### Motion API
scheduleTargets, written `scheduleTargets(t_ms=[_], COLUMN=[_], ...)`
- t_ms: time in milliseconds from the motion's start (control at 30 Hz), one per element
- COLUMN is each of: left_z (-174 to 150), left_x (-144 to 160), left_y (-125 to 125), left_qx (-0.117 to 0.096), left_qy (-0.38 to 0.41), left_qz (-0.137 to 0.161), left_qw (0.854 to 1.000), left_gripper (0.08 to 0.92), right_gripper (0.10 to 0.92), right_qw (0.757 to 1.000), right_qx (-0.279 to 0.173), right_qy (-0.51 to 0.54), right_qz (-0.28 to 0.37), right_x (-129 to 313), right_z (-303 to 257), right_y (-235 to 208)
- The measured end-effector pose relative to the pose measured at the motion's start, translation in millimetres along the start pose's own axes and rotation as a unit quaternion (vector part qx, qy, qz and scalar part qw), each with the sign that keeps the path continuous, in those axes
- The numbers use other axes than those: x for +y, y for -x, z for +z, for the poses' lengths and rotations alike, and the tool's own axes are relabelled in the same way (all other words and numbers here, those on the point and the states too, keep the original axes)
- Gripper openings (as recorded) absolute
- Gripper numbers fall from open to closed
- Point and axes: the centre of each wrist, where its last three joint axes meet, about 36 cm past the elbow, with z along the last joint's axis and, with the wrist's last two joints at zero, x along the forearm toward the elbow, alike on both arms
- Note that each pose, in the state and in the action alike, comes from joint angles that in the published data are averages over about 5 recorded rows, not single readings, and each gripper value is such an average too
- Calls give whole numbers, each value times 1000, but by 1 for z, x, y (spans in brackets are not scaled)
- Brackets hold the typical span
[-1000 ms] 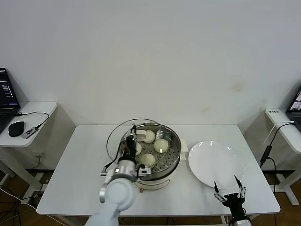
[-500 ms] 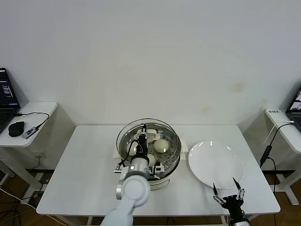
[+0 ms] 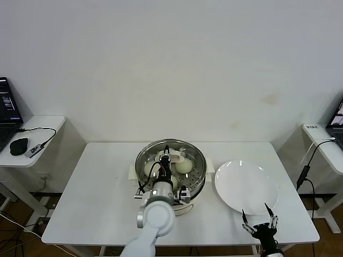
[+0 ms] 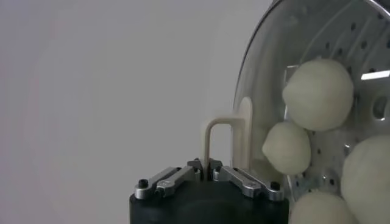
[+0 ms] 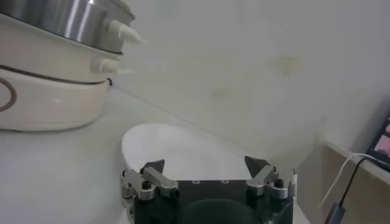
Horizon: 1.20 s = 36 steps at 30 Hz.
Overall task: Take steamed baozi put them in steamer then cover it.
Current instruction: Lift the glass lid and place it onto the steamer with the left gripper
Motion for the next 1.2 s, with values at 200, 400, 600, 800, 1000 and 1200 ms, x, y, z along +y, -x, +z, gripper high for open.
scheduleTargets(t_ms=[200, 400, 600, 800, 1000, 1200], left_z=[-1, -2, -4, -6, -4, -1], left_x=[-2, -5, -7, -6, -5, 0], left_y=[1, 2, 1, -5, -12, -28], left_qx=[0, 0, -1, -7, -13, -24], left_qy=[1, 2, -2, -10, -17, -30], left_qz=[3, 6, 7, 6, 3, -6], left_qw=[1000, 1000, 1000, 1000, 1000, 999], left_gripper=[144, 143, 143, 235, 408, 581], right_gripper=[823, 823, 823, 823, 823, 823], right_qw=[1000, 1000, 1000, 1000, 1000, 1000], right_qx=[0, -1, -1, -1, 0, 0], right_qy=[0, -1, -2, -2, -2, -3], right_qz=[-2, -2, -4, -5, -7, -8], right_x=[2, 2, 3, 4, 6, 7], right_z=[0, 1, 1, 1, 1, 0], right_y=[-1, -1, -1, 0, -1, -2])
